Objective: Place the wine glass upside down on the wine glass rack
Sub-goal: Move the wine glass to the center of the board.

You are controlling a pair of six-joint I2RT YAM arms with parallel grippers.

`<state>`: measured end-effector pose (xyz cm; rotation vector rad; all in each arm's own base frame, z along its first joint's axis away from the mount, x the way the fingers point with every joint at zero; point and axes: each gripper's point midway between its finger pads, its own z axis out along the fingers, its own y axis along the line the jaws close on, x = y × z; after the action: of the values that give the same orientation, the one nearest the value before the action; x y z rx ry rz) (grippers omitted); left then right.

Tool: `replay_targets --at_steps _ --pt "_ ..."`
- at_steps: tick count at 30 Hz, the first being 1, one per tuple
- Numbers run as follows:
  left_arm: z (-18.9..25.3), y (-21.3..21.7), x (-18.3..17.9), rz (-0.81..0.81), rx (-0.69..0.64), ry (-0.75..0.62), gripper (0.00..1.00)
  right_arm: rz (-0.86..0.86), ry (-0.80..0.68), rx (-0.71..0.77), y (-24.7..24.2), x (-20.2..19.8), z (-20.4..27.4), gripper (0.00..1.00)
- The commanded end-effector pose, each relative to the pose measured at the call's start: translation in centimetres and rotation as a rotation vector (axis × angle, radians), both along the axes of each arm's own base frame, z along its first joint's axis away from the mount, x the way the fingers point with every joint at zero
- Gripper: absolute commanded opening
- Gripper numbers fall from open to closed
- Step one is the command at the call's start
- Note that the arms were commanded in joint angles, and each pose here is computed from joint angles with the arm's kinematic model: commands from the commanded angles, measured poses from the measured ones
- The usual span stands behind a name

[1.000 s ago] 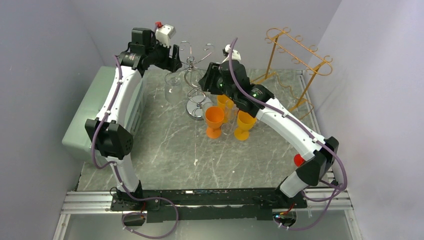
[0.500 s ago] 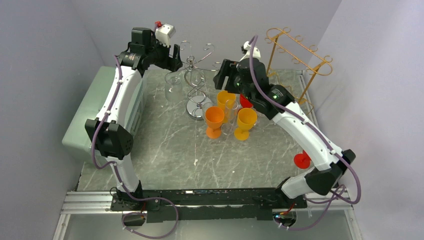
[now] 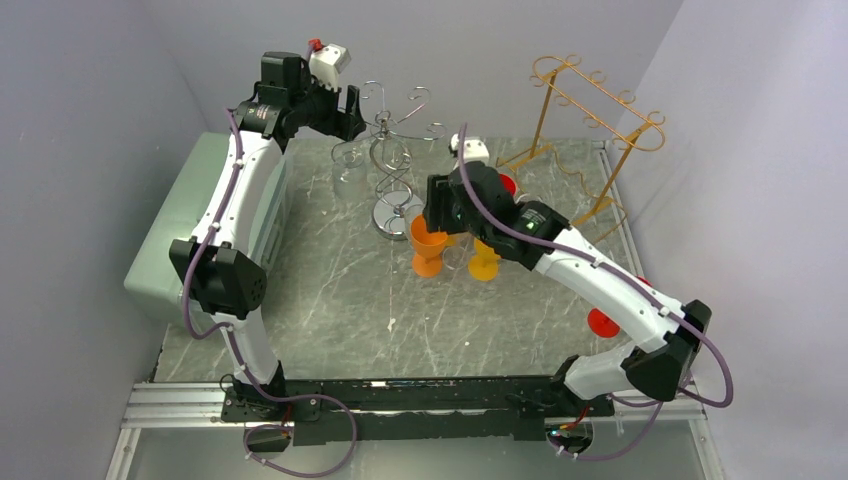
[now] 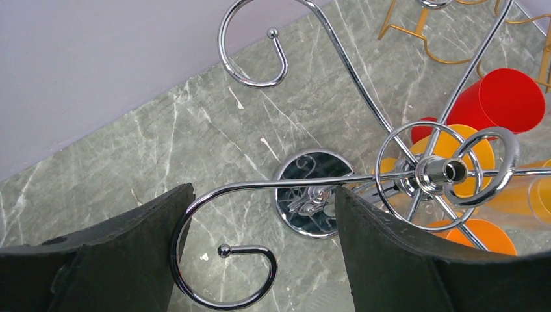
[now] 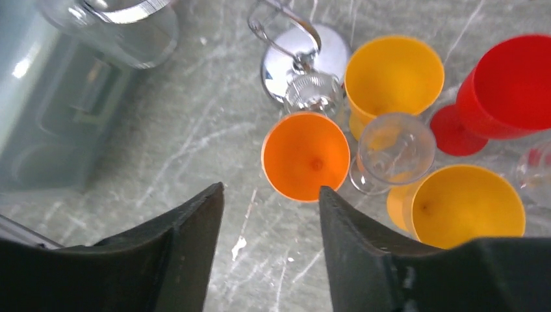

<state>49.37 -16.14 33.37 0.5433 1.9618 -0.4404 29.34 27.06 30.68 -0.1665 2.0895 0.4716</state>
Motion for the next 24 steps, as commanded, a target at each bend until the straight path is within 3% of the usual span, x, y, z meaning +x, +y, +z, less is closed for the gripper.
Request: replay_targets --at_steps 1,8,15,24 --pt "2.4 -0.9 -0.9 -0.034 -0.037 -0.052 0.84 -0.011 0.050 -0.029 -0.1 -0.3 -3.5 0.54" --pt "2.3 -0.9 -1.0 -0.037 -0.033 -0.049 0.84 0.071 0.048 -0.083 2.9 -1.1 -6.9 0.49" --pt "2.0 -0.8 -1.0 -0.036 -0.028 -0.043 0.84 0.139 -0.007 -0.103 4.2 -0.4 -8.7 0.58" --pt "1.9 -0.7 -1.1 -0.036 -0.020 -0.040 0.84 0.145 -0.035 -0.189 4.4 0.9 -11.4 0.59"
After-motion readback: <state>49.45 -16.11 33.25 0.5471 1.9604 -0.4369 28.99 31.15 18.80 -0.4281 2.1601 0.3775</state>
